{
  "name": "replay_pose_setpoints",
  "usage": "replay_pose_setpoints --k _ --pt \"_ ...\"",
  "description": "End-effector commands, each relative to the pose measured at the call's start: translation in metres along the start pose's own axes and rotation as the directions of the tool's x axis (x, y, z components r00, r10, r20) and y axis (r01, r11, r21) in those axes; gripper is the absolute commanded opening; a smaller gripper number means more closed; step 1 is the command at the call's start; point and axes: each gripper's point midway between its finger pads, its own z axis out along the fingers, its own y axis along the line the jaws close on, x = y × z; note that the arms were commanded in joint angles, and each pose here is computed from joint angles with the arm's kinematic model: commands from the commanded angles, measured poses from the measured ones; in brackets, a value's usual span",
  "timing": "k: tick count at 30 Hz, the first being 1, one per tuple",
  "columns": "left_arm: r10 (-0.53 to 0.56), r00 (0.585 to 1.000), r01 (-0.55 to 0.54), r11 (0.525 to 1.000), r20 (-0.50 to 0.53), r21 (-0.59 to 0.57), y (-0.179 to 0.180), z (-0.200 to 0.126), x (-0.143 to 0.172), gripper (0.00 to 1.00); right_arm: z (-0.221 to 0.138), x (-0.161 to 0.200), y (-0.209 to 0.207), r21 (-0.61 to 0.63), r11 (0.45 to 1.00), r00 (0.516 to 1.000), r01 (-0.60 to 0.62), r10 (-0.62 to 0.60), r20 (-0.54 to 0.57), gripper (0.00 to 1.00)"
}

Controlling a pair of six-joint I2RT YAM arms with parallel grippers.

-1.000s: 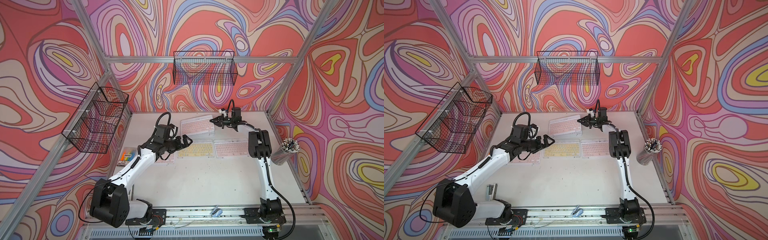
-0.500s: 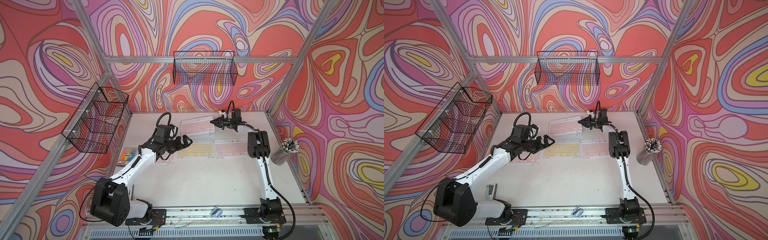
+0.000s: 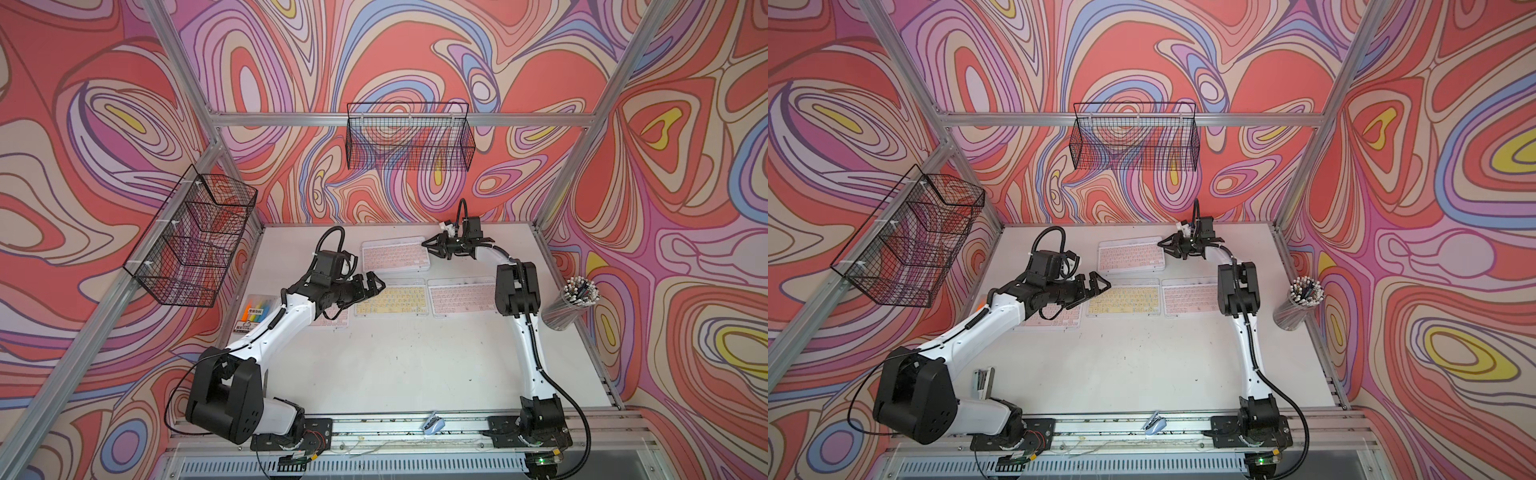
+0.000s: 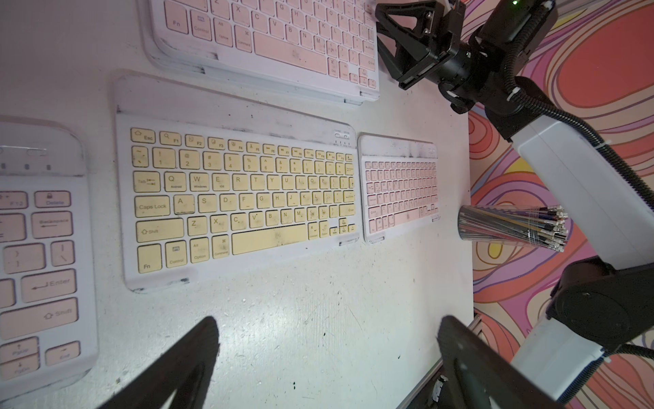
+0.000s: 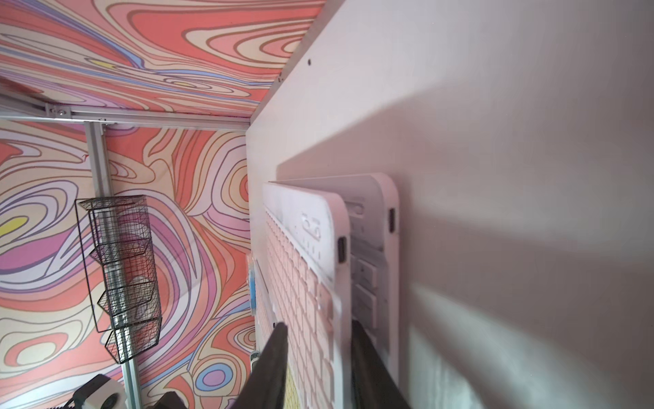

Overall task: Stack the numeric keypads
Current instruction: Place the numeric keypad at the numeric keypad.

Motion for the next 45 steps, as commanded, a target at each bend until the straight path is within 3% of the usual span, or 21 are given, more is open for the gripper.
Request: replay_pose_setpoints --k 1,12,17,20,22,23,24,28,31,33,35,37,39,41,45 --pt "0.004 1.0 -0.004 1.0 -0.004 -0.001 0.003 0.002 -0.002 0.99 -0.007 -0.013 0.005 0.038 0.998 0.998 0.047 -0.048 0.04 0.31" --pt "-0.001 1.0 0.001 1.0 -0.012 -0.011 0.007 0.007 0.0 0.99 -0.015 -0.023 0.005 0.117 0.99 0.993 0.074 -0.083 0.082 0.4" --pt "0.005 1.0 -0.005 0.998 -0.002 -0.063 0.016 0.008 -0.003 1.0 -0.033 -0.03 0.027 0.197 0.973 0.981 0.123 -0.149 0.128 0.59" --pt "0.012 0.999 -0.006 0.986 0.035 -0.166 0.032 0.004 -0.011 1.0 -0.057 -0.035 0.052 0.293 0.944 0.958 0.149 -0.211 0.194 0.65" --pt "0.029 0.997 -0.011 0.973 0.075 -0.229 0.043 0.001 -0.016 1.0 -0.073 -0.033 0.065 0.381 0.909 0.934 0.168 -0.271 0.232 0.73" --pt "0.033 0.995 -0.007 0.966 0.098 -0.259 0.048 -0.002 -0.02 1.0 -0.082 -0.029 0.074 0.439 0.879 0.916 0.187 -0.317 0.244 0.91" --pt "0.039 0.993 -0.006 0.961 0.111 -0.277 0.051 -0.003 -0.022 1.0 -0.088 -0.024 0.081 0.489 0.847 0.899 0.21 -0.363 0.243 0.98" --pt "0.054 0.988 -0.004 0.946 0.146 -0.323 0.059 -0.005 -0.03 1.0 -0.107 0.004 0.103 0.717 0.635 0.808 0.288 -0.563 0.173 0.98" --pt "0.046 0.985 0.013 0.941 0.164 -0.338 0.063 -0.003 -0.033 1.0 -0.104 0.031 0.113 0.778 0.534 0.774 0.331 -0.625 0.099 0.98" --pt "0.035 0.983 0.029 0.94 0.181 -0.339 0.066 -0.002 -0.034 1.0 -0.1 0.048 0.113 0.764 0.558 0.792 0.325 -0.602 0.103 0.98" --pt "0.014 0.98 0.052 0.945 0.199 -0.323 0.066 0.0 -0.035 1.0 -0.095 0.067 0.091 0.657 0.725 0.893 0.208 -0.416 0.175 0.98" --pt "-0.002 0.982 0.058 0.954 0.189 -0.295 0.061 0.001 -0.034 1.0 -0.089 0.082 0.073 0.552 0.823 0.948 0.133 -0.268 0.173 0.98" --pt "0.002 0.984 0.045 0.966 0.18 -0.256 0.054 0.003 -0.033 1.0 -0.092 0.091 0.069 0.602 0.787 0.941 0.135 -0.293 0.172 0.98" --pt "0.021 0.983 0.018 0.978 0.181 -0.21 0.044 0.006 -0.035 1.0 -0.093 0.102 0.077 0.682 0.71 0.917 0.176 -0.371 0.15 0.98" --pt "0.032 0.988 0.003 0.973 0.151 -0.229 0.047 0.011 -0.034 1.0 -0.095 0.117 0.082 0.756 0.635 0.912 0.156 -0.386 0.136 0.98"
